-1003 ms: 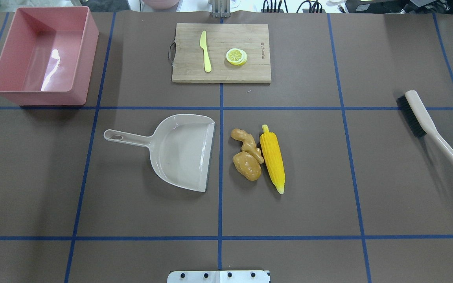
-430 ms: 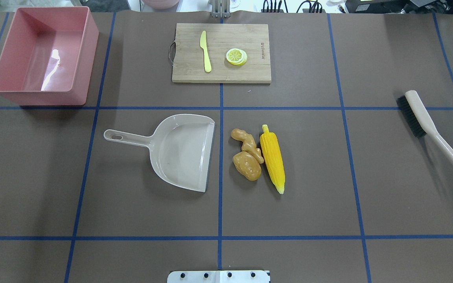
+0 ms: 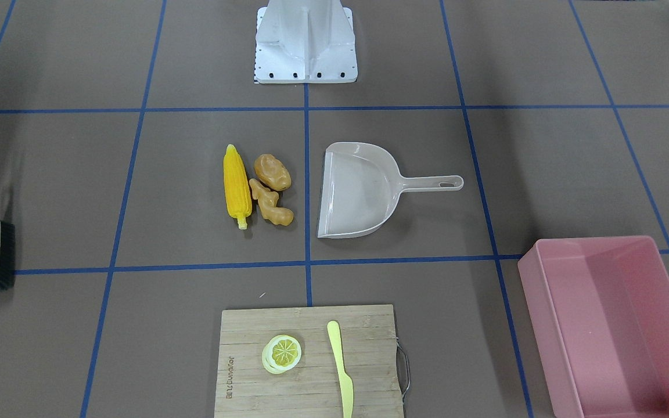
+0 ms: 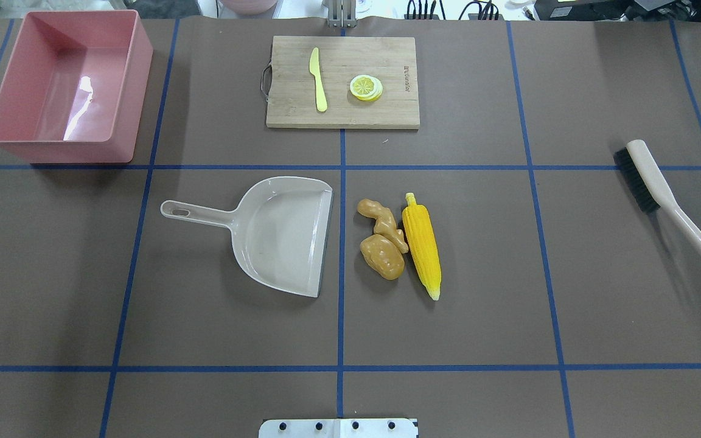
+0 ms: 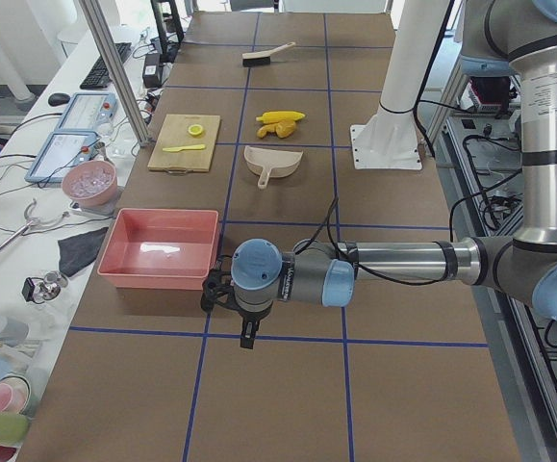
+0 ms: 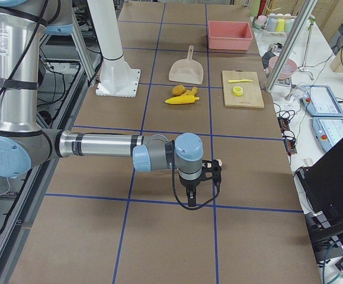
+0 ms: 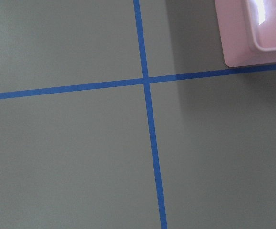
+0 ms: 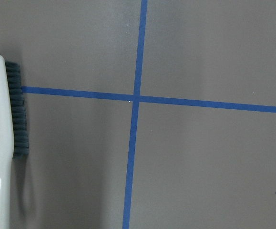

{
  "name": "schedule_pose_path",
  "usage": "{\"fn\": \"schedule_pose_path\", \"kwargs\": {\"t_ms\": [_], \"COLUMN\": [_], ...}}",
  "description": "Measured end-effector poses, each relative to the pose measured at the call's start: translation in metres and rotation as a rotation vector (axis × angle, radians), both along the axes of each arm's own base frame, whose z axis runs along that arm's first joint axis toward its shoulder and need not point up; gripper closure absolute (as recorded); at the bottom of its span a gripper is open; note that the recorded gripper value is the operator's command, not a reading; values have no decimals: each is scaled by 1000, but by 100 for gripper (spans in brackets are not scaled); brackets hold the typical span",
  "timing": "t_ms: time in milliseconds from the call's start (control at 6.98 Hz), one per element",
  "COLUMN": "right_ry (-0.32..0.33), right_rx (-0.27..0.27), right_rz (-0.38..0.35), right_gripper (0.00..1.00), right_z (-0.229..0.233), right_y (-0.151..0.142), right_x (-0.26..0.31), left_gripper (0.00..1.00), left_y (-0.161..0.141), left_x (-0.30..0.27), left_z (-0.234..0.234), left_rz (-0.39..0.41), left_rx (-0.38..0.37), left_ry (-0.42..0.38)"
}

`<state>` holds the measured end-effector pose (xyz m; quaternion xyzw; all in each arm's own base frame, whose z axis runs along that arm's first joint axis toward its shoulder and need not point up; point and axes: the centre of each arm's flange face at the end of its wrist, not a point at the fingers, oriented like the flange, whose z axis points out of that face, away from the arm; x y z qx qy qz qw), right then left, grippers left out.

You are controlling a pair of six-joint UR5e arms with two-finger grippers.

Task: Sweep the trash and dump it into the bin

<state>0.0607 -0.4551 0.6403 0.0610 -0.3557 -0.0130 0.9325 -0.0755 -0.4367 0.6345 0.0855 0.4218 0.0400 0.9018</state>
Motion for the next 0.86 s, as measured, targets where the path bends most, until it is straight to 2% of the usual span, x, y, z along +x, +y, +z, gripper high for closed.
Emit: {"fn": "schedule_pose_path", "kwargs": {"t_ms": [287, 573, 717, 860], "right_ry": [1, -3, -3, 0], "right_rx": [-9, 1, 2, 1], "right_rz": [1, 3, 3, 2], "right_gripper": [0, 0, 0, 0], "right_z": [4, -3, -3, -2], "right_y": [4, 4, 5, 5], "right_x": [0, 0, 0, 0], "left_gripper": [2, 2, 2, 2], "left_y": [-5, -29, -47, -61], "left_x": [5, 32, 59, 89], "left_z": [-35, -73, -99, -127], "left_rz": [14, 77, 137, 198], "left_rx": [63, 141, 209, 319], "left_ry": [50, 69, 77, 86]}}
